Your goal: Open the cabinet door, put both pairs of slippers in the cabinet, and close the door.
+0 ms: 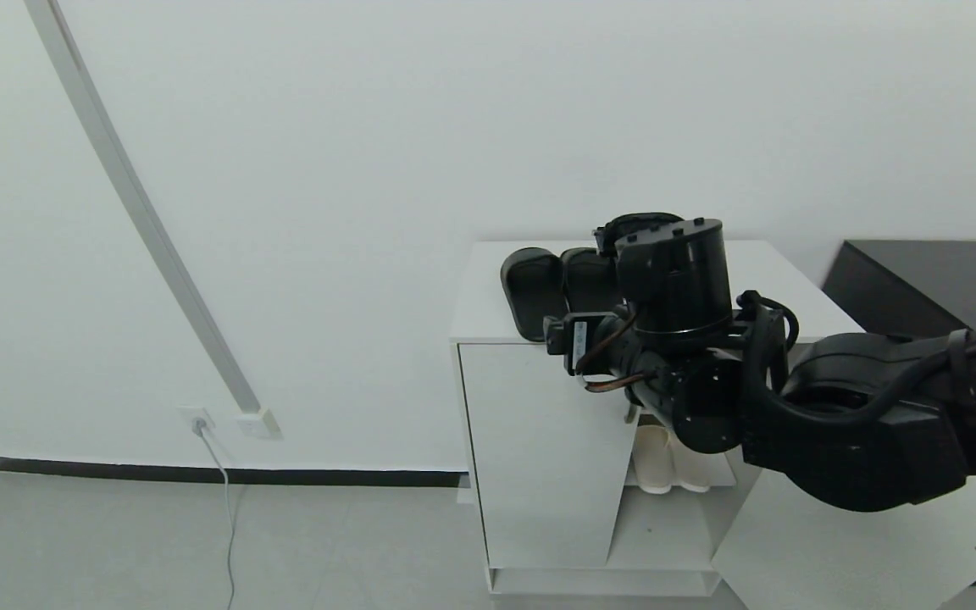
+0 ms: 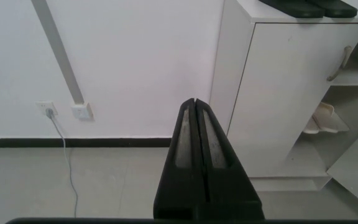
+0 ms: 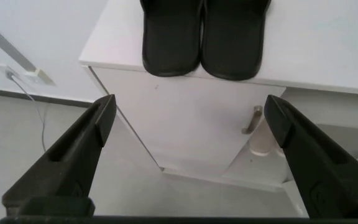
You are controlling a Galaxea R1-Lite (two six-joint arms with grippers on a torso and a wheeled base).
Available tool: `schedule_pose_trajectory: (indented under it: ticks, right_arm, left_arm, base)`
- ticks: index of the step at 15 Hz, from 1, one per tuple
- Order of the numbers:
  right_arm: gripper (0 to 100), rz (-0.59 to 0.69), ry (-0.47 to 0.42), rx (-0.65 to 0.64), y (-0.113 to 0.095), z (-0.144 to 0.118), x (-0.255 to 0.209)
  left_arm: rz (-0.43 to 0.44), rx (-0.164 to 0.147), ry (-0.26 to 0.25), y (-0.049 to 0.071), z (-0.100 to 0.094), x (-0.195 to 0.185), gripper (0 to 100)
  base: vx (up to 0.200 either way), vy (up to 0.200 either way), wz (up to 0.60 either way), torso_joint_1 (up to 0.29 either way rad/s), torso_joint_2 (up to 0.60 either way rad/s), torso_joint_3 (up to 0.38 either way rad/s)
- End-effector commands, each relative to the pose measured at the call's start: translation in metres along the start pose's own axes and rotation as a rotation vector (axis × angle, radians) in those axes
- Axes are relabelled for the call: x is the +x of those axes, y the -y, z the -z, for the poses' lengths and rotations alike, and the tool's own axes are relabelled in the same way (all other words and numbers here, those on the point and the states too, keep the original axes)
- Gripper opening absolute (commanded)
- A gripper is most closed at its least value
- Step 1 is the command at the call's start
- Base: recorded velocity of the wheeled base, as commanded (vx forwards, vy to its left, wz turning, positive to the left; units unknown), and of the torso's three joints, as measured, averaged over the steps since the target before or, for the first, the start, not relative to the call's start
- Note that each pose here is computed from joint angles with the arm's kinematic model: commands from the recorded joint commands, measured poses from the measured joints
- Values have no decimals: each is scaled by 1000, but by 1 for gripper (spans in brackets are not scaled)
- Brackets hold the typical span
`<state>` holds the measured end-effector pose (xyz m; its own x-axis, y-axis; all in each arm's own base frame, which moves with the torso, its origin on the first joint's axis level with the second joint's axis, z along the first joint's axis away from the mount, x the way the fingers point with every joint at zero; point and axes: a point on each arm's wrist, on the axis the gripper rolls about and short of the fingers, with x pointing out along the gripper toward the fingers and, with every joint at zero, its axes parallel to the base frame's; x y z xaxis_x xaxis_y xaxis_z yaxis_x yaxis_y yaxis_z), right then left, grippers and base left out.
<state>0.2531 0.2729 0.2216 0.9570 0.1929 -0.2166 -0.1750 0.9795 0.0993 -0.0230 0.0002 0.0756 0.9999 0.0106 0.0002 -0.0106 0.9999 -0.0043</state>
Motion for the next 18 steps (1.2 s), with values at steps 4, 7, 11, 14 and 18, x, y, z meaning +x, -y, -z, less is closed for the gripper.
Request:
schedule_pose_trajectory:
  ticks: [4,7,11,14,18]
  right_arm:
    - [100,8,-24,-11,3,11,0]
    - [100,12,-25,-11,2,20,8]
    - [100,22,-36,-17,0,36,20]
    - [100,31,-23,-15,1,49,28]
    - [100,46,-14,-12,3,58,41]
  left_arm:
    - [0,0,-2,0,0,0,0]
    - [0,0,0,0,0,0,0]
    - [0,0,-2,0,0,0,0]
    - [-2,-3,-2,0,0,0,0]
    - [-5,-5,0,0,0,0,0]
  base:
    - [200,0,0,0,-1,2]
    - [200,0,0,7,2,-1]
    - [200,0,0,2,2,4]
    - [67,0,0,-1,2,1]
    - [0,0,0,0,0,0]
